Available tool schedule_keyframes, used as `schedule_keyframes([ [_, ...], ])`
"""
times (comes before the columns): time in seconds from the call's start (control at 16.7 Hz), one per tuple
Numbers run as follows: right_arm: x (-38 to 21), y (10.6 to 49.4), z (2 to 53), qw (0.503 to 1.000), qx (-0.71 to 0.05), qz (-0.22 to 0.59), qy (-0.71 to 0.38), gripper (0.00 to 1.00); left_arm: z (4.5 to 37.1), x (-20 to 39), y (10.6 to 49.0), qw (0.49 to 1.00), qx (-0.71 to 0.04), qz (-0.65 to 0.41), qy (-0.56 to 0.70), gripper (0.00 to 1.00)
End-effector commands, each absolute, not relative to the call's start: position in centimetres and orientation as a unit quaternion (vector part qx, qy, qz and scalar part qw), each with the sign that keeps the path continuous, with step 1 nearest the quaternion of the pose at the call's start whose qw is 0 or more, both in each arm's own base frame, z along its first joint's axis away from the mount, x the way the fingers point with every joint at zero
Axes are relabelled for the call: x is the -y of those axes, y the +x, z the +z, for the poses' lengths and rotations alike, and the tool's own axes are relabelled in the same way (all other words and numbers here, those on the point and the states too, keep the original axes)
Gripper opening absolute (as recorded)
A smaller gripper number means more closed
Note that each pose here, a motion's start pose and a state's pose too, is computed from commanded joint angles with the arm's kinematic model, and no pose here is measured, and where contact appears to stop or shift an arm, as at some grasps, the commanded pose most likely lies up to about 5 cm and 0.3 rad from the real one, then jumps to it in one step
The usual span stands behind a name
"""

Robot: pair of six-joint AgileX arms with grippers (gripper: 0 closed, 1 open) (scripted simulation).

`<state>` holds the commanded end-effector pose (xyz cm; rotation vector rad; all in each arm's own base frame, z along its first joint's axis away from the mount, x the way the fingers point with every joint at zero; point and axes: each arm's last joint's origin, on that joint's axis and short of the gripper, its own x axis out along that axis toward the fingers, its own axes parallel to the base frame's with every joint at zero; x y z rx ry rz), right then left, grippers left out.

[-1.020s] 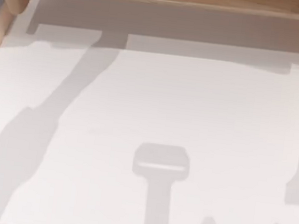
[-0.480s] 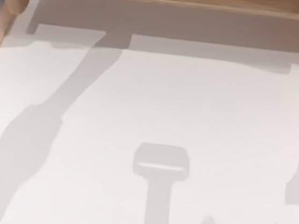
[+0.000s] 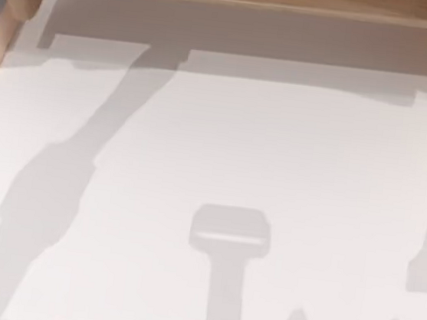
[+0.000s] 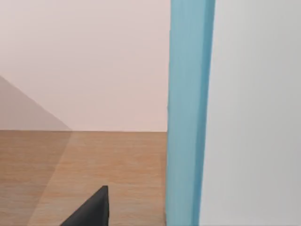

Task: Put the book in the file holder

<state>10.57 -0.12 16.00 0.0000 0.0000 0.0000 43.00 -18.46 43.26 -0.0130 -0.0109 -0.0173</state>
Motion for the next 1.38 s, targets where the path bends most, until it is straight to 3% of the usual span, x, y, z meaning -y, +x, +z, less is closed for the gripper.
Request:
schedule_keyframes([
  [0.06,0.12,10.57,16.00,1.000,0.000,0.000,0.000,1.00,43.26,18.46,43.00,1.000,0.005,-0.009,-0.007,1.00],
  [0.84,0.12,10.57,16.00,1.000,0.000,0.000,0.000,1.00,43.26,18.46,43.00,1.000,0.005,-0.009,-0.007,0.02],
  [1.38,0.12,10.57,16.00,1.000,0.000,0.000,0.000,1.00,43.31,18.56,42.92,1.000,0.006,-0.010,-0.006,0.00],
])
